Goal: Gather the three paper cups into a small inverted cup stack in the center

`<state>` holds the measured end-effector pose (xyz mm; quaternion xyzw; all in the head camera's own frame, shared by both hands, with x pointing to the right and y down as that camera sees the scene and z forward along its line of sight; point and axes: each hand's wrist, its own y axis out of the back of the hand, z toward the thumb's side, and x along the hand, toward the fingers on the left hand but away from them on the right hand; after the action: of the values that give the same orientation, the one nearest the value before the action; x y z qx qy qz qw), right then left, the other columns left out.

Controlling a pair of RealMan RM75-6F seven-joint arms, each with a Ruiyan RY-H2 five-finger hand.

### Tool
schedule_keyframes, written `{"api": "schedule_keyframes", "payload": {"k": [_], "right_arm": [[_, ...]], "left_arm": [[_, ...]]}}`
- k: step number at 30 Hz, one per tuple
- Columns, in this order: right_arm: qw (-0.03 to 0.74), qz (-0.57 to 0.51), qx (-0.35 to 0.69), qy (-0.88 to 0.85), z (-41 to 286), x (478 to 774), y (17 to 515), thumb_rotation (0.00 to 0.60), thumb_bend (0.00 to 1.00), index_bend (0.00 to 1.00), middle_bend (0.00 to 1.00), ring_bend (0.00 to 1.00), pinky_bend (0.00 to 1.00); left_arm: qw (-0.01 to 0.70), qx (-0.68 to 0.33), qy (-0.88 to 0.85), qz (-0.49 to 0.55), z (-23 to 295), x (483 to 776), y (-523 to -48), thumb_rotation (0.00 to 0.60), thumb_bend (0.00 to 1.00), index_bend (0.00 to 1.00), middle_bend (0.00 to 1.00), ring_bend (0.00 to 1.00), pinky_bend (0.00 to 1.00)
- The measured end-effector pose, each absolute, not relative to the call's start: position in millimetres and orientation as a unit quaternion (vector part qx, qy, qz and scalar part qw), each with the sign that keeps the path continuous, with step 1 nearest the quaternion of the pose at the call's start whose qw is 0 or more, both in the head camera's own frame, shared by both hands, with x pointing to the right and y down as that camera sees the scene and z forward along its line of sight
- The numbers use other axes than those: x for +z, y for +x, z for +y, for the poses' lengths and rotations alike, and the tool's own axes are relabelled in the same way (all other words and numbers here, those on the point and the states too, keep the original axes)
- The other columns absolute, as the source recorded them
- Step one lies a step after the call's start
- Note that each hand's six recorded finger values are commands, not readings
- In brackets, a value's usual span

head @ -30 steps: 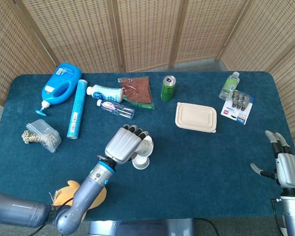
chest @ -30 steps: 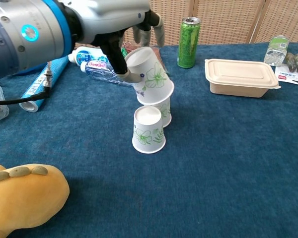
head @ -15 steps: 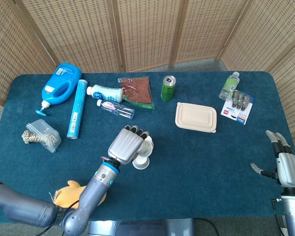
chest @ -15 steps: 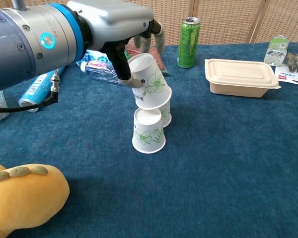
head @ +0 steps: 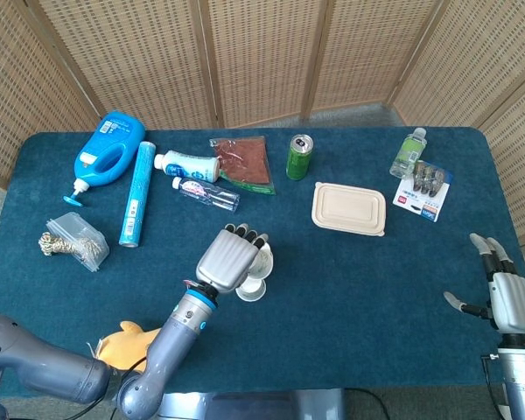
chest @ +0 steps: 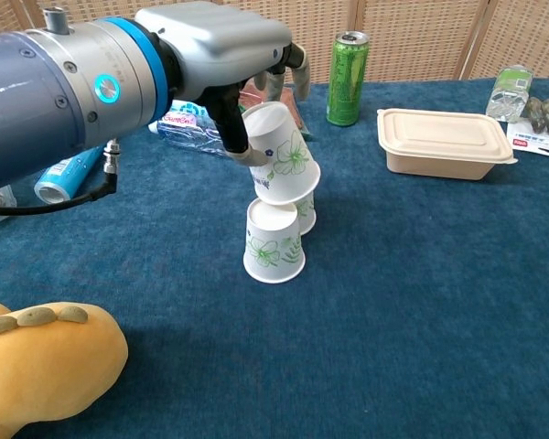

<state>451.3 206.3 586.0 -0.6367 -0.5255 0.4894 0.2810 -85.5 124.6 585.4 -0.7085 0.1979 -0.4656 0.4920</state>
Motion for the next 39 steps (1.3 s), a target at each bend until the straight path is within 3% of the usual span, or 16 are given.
{"api": "schedule_keyframes", "payload": {"k": [13, 27, 39], "right_arm": [[0.278, -0.527, 0.489, -0.637, 206, 586, 452, 0.600, 0.09, 0.01, 0.13, 0.07, 0.18], [0.278, -0.527, 0.489, -0.637, 206, 586, 452, 0.600, 0.09, 0.01, 0.13, 0.07, 0.18], [0.280, -0.522, 0.491, -0.639, 207, 587, 450, 0.600, 0.09, 0.01, 0.13, 0.07, 0.18]], "left_arm": [[0.498, -0.467, -0.704, 0.196, 128, 590, -78, 0.600, 0.27, 0.21, 0.37, 0.25, 0.41], [0.491, -0.467, -0.706, 0.205, 126, 586, -82, 0.600, 0.27, 0.12, 0.00, 0.02, 0.36], [0.524, -0.469, -0.678, 0.212, 110, 561, -125, 0.600, 0.27, 0.07, 0.00, 0.00, 0.19]]}}
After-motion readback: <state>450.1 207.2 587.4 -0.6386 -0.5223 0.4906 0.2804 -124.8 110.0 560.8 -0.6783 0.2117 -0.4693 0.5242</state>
